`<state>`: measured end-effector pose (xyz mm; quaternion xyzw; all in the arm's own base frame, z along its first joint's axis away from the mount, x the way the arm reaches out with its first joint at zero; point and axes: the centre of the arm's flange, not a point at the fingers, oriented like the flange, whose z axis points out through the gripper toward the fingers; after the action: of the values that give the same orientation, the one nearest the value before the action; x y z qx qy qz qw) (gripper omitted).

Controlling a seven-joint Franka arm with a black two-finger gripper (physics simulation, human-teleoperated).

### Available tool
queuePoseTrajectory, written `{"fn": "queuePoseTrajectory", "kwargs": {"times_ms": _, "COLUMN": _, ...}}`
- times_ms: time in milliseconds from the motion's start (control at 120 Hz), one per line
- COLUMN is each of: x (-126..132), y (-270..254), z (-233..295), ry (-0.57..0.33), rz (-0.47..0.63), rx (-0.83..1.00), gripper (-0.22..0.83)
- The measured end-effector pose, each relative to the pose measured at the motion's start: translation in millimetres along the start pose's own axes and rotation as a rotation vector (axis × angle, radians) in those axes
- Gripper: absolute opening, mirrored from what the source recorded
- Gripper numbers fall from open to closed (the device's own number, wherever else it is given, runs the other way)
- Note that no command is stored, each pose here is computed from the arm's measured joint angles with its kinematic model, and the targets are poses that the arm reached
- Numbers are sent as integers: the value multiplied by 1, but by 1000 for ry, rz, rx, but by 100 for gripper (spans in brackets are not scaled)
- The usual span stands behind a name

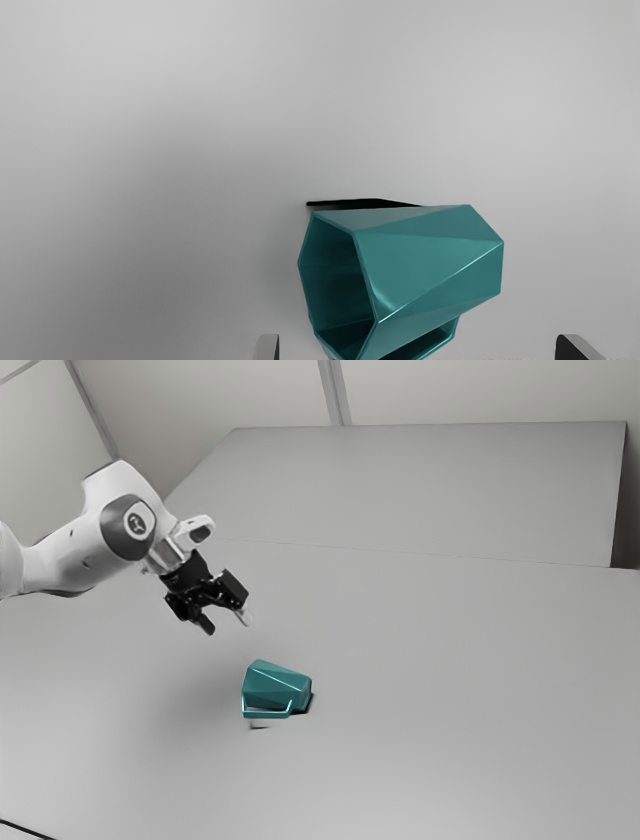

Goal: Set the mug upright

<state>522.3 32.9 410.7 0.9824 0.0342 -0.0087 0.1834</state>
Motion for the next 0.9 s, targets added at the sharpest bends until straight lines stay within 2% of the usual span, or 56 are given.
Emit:
{"fn": "queuePoseTrajectory", "kwargs": {"times_ms": 225, "x": -10, "y": 4, "z": 34, "ry": -24, "rz": -29, "rx": -78, "gripper": 62}}
{"fn": "queuePoseTrajectory", "kwargs": {"times_ms": 575, "x": -8, "y": -12, "z": 75, "ry": -57, "rz": -90, "rx": -139, "gripper": 62}}
{"fn": "queuePoseTrajectory", "kwargs": {"times_ms": 900, "x": -11, "y": -30, "z": 97, "ry": -50, "rz": -138, "rx": -254, "gripper": 61}}
